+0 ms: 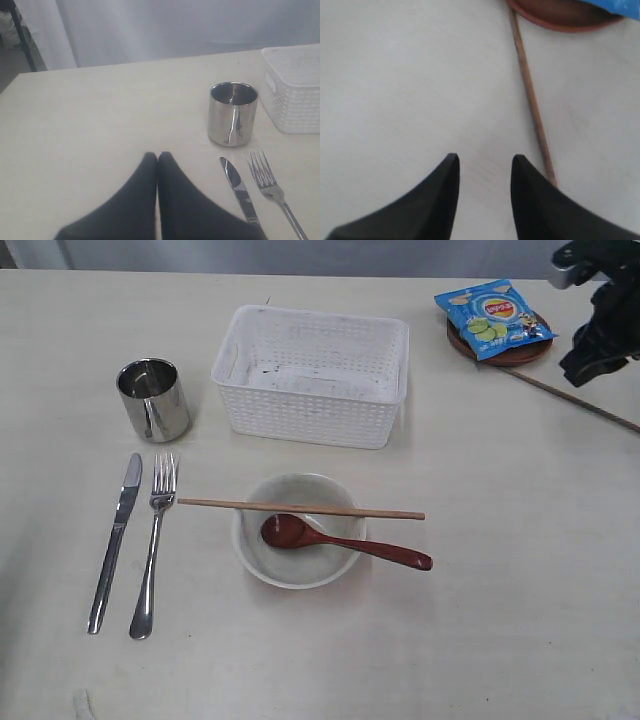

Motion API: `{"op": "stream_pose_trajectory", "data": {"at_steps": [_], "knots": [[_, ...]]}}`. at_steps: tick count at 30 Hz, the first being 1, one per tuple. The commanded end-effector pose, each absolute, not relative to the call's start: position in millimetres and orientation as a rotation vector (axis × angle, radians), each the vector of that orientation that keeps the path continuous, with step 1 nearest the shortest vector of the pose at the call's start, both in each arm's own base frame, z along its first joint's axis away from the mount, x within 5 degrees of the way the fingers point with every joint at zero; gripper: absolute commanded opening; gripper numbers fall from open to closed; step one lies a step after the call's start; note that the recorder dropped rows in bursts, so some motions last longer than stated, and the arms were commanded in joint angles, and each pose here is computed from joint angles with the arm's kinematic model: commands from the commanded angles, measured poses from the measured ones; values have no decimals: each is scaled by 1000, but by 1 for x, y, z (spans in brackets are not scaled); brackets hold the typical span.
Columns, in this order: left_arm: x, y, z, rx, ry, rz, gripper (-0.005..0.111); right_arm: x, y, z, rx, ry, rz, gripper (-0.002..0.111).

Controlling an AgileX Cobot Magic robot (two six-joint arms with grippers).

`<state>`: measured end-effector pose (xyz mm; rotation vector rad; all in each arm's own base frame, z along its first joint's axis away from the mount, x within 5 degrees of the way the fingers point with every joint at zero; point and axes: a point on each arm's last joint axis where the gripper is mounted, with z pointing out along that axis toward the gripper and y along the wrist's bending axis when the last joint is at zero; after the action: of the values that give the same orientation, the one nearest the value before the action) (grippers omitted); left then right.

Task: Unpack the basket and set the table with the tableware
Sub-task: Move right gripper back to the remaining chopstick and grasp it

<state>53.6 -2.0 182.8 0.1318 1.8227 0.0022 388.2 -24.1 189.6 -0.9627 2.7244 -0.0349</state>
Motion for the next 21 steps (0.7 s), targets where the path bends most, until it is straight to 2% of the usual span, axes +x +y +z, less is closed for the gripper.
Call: {"op": "stream_pose_trajectory", "data": {"at_steps": [1,9,17,21], "knots": [[54,-2,182,133,1823,-4,0,391,-53,175,-937,2722,2,34],[54,-2,182,133,1823,-4,0,395,-68,140,-1019,2760,-43,34],[54,-2,182,133,1823,-4,0,409,-76,129,-1024,2753,-89,34],[54,-2,182,136,1822,0,0,420,-75,118,-1003,2791,-11,34]]}}
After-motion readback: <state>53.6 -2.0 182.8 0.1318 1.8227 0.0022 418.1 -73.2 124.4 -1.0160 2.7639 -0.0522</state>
